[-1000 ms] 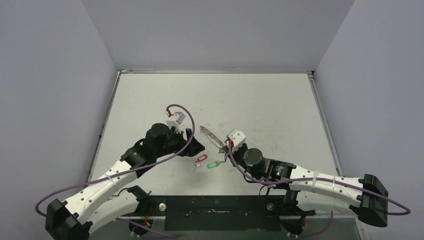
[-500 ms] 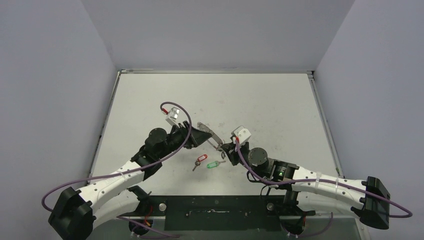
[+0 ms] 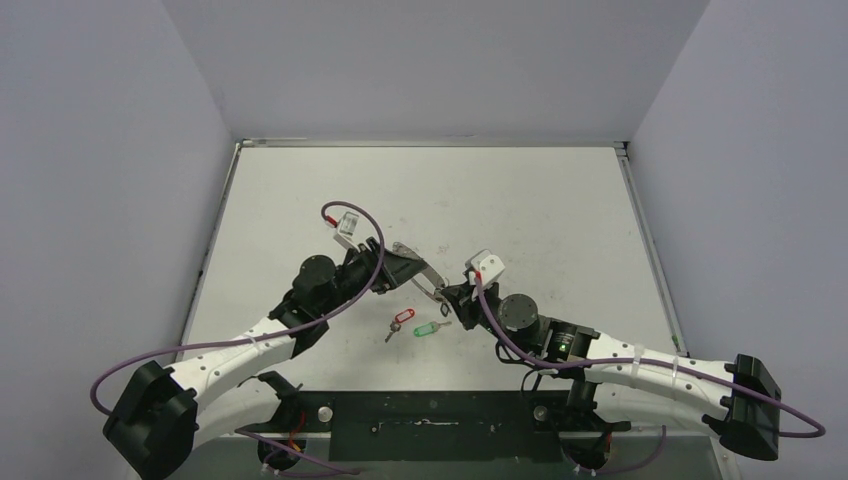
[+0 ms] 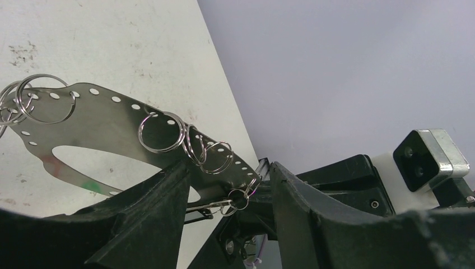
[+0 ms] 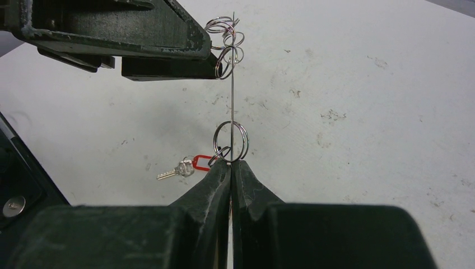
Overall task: Put the keys on the keyring
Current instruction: Adjust the keyring.
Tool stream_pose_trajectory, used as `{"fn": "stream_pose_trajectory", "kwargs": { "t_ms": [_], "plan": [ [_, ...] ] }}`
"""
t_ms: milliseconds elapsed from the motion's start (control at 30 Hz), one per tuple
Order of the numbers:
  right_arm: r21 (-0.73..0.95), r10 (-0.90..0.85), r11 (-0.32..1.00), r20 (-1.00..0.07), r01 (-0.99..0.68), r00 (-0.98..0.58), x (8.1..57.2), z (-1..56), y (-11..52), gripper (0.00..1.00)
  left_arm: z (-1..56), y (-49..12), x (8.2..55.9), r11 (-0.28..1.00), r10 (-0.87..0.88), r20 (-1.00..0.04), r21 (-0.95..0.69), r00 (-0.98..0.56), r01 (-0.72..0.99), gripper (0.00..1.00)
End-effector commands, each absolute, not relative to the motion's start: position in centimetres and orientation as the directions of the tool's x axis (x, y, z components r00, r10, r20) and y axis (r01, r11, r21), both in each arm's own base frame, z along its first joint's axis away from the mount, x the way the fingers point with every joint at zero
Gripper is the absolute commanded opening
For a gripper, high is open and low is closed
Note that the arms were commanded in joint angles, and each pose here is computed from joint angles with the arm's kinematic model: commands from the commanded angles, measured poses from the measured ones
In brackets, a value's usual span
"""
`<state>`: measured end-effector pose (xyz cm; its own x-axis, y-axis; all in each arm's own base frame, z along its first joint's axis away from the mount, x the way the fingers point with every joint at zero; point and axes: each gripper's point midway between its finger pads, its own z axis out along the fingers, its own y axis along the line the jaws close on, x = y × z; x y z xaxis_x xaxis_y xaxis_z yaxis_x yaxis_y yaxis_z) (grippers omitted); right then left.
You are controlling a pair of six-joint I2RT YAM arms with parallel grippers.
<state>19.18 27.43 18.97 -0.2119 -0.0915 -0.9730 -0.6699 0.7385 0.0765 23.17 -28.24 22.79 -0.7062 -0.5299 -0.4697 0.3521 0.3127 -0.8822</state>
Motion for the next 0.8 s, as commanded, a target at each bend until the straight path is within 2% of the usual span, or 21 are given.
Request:
{"fn": "stream_pose_trajectory", "kwargs": {
  "t_ms": [0,233,633,767],
  "plan": [
    [0.141,0.037,0.722,-0.986,-0.678,-0.165,19.4,22.6,28.1,0.00,23.7,-28.2,23.6,0.279,-0.557,-0.465,-0.885,-0.688,0.373,0.51],
    [0.146,0.045,0.716,-0.986,-0.682,-0.163,19.3,22.9,28.1,0.00,24.0,-28.7,23.8,0.237,-0.569,-0.454,-0.889,-0.686,0.392,0.36],
    [0.146,0.041,0.711,-0.985,-0.688,-0.166,19.3,22.8,28.3,0.00,25.1,-27.3,24.0,0.219,-0.627,-0.460,-0.878,-0.628,0.425,0.21],
    [0.146,0.040,0.710,-0.985,-0.689,-0.167,19.3,22.8,28.4,0.00,25.5,-27.2,24.0,0.209,-0.632,-0.462,-0.875,-0.622,0.437,0.12]
  ]
}}
